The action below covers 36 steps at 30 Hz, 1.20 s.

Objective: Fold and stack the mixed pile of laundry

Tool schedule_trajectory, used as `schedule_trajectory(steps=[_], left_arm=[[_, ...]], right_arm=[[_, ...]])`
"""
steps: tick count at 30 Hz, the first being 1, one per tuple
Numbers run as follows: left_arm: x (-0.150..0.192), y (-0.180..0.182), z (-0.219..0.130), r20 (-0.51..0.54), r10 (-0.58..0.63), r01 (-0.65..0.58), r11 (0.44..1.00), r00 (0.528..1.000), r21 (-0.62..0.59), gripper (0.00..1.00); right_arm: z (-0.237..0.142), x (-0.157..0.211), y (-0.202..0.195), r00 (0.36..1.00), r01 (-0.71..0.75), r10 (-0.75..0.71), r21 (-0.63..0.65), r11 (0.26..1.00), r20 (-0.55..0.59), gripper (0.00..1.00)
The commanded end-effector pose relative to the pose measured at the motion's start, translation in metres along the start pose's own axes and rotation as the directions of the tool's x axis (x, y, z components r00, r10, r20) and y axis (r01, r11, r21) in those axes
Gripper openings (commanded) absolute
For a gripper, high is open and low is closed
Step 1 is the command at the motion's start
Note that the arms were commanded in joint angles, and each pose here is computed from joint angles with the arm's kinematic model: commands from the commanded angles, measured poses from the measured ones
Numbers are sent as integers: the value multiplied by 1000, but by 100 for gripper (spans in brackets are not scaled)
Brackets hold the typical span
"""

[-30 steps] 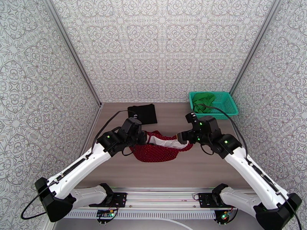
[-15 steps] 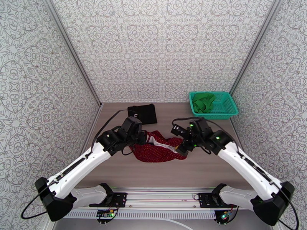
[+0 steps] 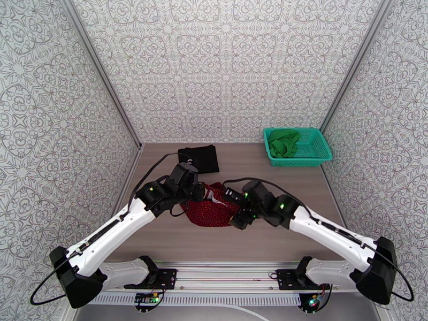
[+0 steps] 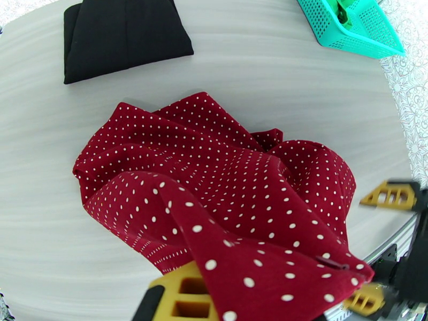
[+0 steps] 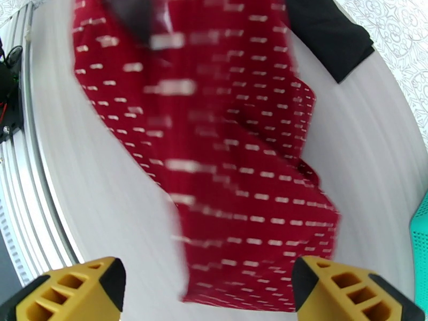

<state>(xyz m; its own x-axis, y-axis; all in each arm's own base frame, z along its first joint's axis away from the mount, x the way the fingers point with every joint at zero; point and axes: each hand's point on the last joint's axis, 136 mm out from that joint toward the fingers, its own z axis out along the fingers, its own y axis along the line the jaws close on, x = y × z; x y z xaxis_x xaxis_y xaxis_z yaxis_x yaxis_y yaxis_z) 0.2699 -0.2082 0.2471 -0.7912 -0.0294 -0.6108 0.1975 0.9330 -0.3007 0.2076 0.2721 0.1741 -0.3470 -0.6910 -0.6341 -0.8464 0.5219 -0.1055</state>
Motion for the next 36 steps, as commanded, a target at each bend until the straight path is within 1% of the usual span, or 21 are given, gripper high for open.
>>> schedule_trajectory(steps=[1,5,7,12,16,19,20,22,23,24,25,26,27,30,31,34,36], left_arm=[[-11,-3,-9,28,-11,11,1000,1000,9,0],[-10,-4,-11,27,-8,8,1000,1000,13,0],[-9,-4,-11,28,-7,7,1000,1000,14,0],[-6,-2,-10,26,-9,9,1000,1000,14,0],[-5,-2,-9,27,-15,14,1000,1000,18,0],[-5,-3,-9,28,-14,13,1000,1000,22,0],[-6,-3,-10,29,-14,13,1000,999,24,0],[-6,-3,-10,28,-13,13,1000,1000,26,0],[-6,-4,-10,27,-13,12,1000,1000,29,0],[-6,-4,-11,26,-10,9,999,1000,30,0],[-6,-4,-12,25,-8,8,1000,1000,30,0],[-5,-4,-12,23,-6,6,1000,1000,28,0],[-4,-3,-13,20,-3,3,1000,1000,25,0],[3,3,-11,-6,9,-9,1000,1000,6,0],[5,5,-9,-15,13,-13,1000,1000,-4,1],[11,16,0,-47,22,-24,999,999,-39,7],[12,22,9,-61,27,-30,998,998,-52,14]], right_arm=[[11,1,-15,989,-145,138,180,973,46,86],[9,18,-49,968,-246,246,398,884,52,82],[3,20,-59,964,-260,256,447,856,70,81],[-8,17,-65,961,-274,255,469,840,105,79],[-1,20,-65,962,-269,262,474,838,83,75],[7,21,-65,960,-270,270,479,836,69,70],[9,20,-66,959,-272,273,483,832,69,67],[11,17,-68,957,-278,280,493,825,71,54],[11,15,-70,957,-280,281,502,818,74,38],[8,12,-73,955,-285,284,515,808,84,26],[6,9,-75,956,-283,278,518,807,90,20],[1,3,-78,958,-282,269,521,806,101,8],[-5,-3,-81,959,-279,260,526,804,111,0],[-29,-24,-93,960,-281,237,510,813,151,0],[-39,-31,-98,958,-286,234,500,817,167,0],[-72,-49,-115,941,-332,260,446,831,216,0],[-94,-59,-123,926,-368,290,404,838,242,0]])
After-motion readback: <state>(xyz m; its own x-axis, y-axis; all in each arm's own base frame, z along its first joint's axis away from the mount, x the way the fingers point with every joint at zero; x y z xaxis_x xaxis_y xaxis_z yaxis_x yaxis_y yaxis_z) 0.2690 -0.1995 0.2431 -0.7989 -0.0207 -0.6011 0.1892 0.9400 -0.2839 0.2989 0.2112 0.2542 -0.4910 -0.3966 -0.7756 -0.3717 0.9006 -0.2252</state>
